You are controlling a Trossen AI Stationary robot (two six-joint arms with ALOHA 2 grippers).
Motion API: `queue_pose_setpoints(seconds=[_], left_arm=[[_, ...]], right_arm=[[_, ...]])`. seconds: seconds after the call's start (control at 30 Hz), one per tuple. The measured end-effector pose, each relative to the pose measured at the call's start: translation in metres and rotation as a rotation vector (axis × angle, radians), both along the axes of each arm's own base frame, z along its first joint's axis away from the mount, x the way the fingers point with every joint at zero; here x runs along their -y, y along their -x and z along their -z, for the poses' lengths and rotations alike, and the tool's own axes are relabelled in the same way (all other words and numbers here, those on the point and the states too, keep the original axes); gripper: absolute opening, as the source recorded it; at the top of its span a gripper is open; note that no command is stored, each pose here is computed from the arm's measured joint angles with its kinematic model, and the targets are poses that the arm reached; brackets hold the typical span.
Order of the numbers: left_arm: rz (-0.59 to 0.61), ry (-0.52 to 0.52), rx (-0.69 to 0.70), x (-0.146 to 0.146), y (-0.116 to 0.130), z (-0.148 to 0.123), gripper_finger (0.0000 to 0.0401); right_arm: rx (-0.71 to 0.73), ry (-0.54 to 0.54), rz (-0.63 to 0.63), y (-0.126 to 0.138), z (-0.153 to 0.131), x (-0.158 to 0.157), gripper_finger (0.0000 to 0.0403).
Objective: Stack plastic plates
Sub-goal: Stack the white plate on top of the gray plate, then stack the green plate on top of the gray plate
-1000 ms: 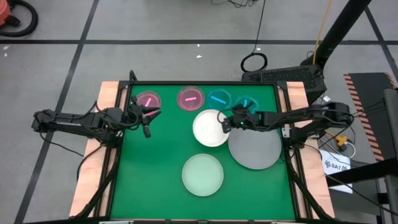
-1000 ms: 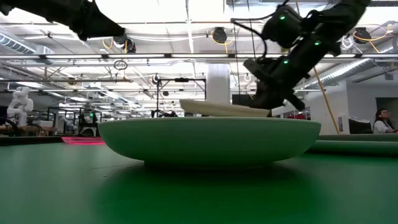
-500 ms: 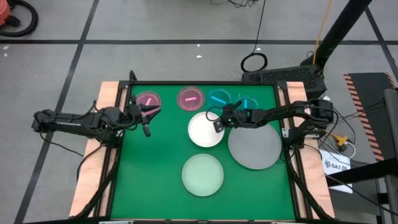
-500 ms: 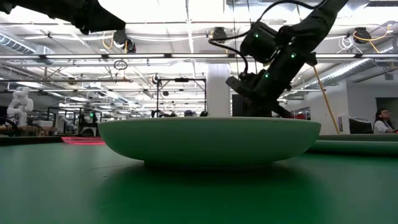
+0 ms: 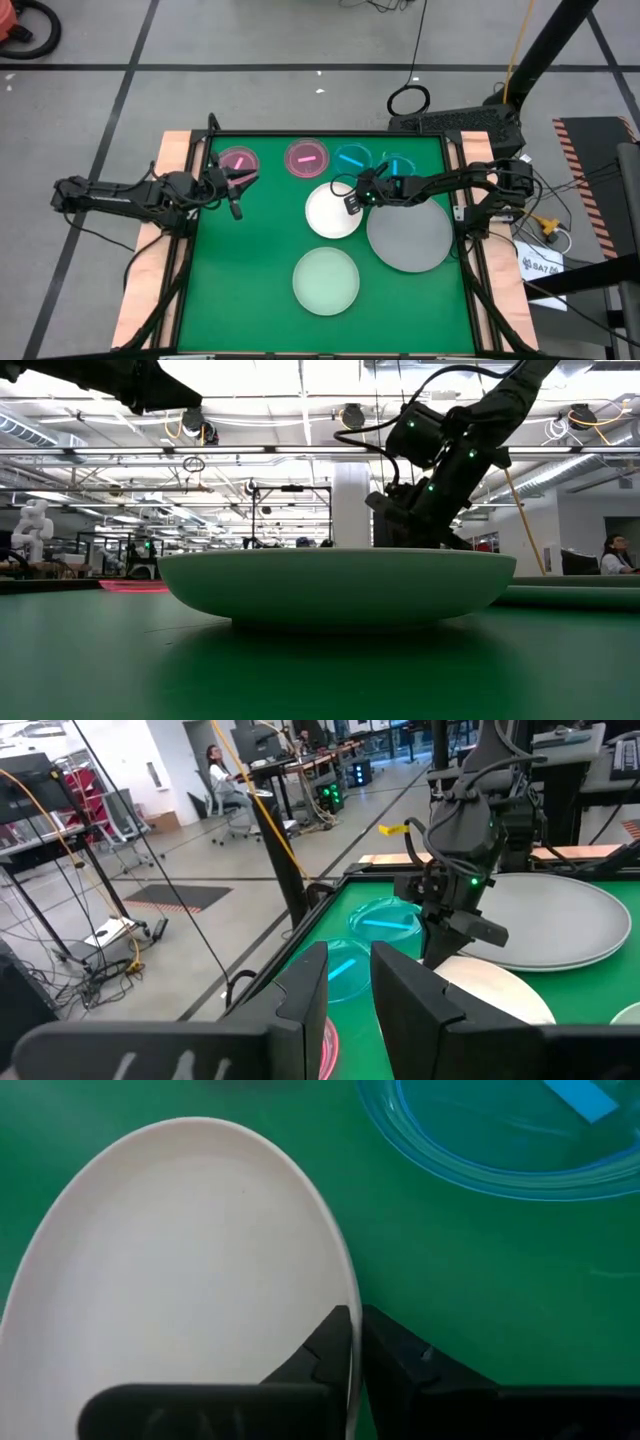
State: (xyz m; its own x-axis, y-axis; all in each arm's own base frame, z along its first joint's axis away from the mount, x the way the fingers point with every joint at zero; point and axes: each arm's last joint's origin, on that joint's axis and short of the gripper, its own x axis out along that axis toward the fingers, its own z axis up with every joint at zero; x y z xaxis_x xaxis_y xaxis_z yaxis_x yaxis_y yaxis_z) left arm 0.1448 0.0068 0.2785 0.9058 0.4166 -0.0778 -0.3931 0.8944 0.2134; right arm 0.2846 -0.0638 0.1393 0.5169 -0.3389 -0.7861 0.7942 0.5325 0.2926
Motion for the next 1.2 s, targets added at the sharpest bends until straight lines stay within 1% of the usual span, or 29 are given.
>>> queue_pose_setpoints(seconds=[0.1,0.2,0.47,0.6,0.73,0.87,1.03,1.2], left_arm=[[0.0,0.0,0.0,0.0,0.0,0.0,0.0088],[0.0,0.0,0.0,0.0,0.0,0.0,0.0088],[0.0,0.0,-0.001,0.0,0.0,0.0,0.0088],[0.0,0.0,-0.001,0.0,0.0,0.0,0.0088],[0.0,0.0,-0.002,0.0,0.0,0.0,0.0088],[0.0,0.0,-0.002,0.0,0.0,0.0,0.0088],[0.0,0.001,-0.003,0.0,0.0,0.0,0.0088],[0.0,0.004,-0.002,0.0,0.0,0.0,0.0088]], right_arm=[[0.001,0.0,0.0,0.0,0.0,0.0,0.0021],[0.0,0.001,0.0,0.0,0.0,0.0,0.0034],[0.015,-0.01,0.019,-0.001,0.0,0.0,0.0113],[0.035,-0.008,0.021,0.0,-0.006,0.0,0.0138],[0.086,-0.006,0.028,0.003,-0.019,-0.001,0.0142],[0.144,-0.012,0.013,0.003,-0.032,-0.009,0.0137],[0.199,-0.083,-0.065,-0.005,-0.043,-0.031,0.0133],[0.226,-0.139,-0.148,-0.015,-0.053,-0.063,0.0132]])
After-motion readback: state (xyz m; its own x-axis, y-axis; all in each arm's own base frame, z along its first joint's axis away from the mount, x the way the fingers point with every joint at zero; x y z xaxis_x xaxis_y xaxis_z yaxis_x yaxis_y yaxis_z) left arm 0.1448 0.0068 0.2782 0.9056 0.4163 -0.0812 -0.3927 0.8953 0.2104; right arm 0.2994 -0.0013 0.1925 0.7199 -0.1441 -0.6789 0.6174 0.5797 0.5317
